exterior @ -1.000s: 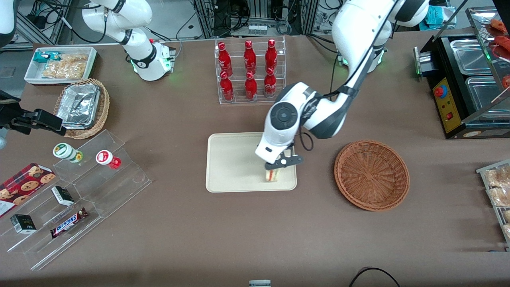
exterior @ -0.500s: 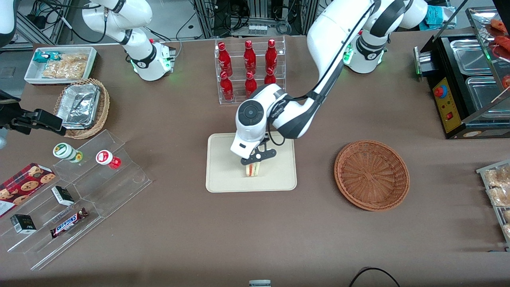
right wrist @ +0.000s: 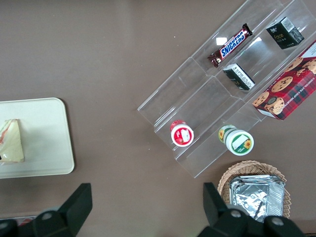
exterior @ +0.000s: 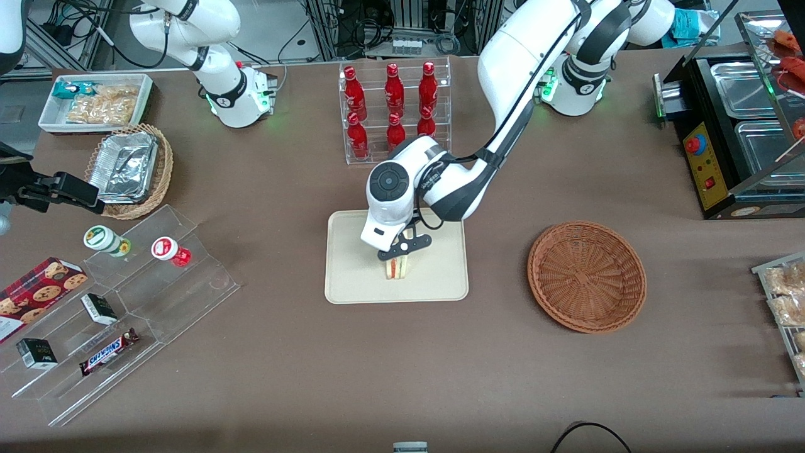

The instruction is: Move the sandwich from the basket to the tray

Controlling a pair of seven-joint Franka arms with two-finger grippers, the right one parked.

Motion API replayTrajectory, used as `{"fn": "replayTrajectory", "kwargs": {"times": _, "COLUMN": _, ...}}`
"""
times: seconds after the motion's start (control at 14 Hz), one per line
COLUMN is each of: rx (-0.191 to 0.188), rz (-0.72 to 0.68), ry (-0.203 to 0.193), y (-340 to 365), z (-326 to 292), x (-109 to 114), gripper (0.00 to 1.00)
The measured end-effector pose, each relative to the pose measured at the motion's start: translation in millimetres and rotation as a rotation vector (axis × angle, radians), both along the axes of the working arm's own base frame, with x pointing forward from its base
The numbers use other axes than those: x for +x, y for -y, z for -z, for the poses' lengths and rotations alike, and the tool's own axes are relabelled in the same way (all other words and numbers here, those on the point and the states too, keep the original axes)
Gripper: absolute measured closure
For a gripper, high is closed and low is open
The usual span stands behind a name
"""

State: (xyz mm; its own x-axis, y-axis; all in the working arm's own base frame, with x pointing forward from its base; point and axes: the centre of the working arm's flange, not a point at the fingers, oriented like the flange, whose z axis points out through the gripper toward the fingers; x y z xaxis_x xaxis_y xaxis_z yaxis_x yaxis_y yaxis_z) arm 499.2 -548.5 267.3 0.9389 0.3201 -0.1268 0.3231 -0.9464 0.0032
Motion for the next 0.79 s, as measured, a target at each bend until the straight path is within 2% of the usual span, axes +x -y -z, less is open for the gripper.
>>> {"fn": "replayTrajectory", "kwargs": {"times": 0.14, "rx": -0.012, "rz": -0.005, "ry": 0.013, "y": 2, "z": -15, "x": 3, "gripper": 0.45}}
{"fn": "replayTrajectory", "kwargs": {"times": 0.21, "rx": -0.006, "rz": -0.006, "ry": 0.010, "y": 1, "z": -26, "x": 4, "gripper": 0.34}}
{"fn": "replayTrajectory", "kwargs": {"times": 0.43, "rx": 0.046, "rz": -0.012, "ry": 0.009, "y": -18, "z": -75, "x": 9, "gripper": 0.04}}
{"fn": "replayTrajectory", "kwargs": {"times": 0.5, "rx": 0.084, "rz": -0.014, "ry": 0.019, "y": -30, "z": -91, "x": 13, "gripper": 0.00}}
{"fn": "replayTrajectory", "kwargs": {"times": 0.64, "rx": 0.160, "rz": -0.023, "ry": 0.019, "y": -55, "z": -120, "x": 16, "gripper": 0.00}}
{"fn": "replayTrajectory", "kwargs": {"times": 0.79, "rx": 0.190, "rz": -0.042, "ry": 0.009, "y": -84, "z": -135, "x": 23, "gripper": 0.00}}
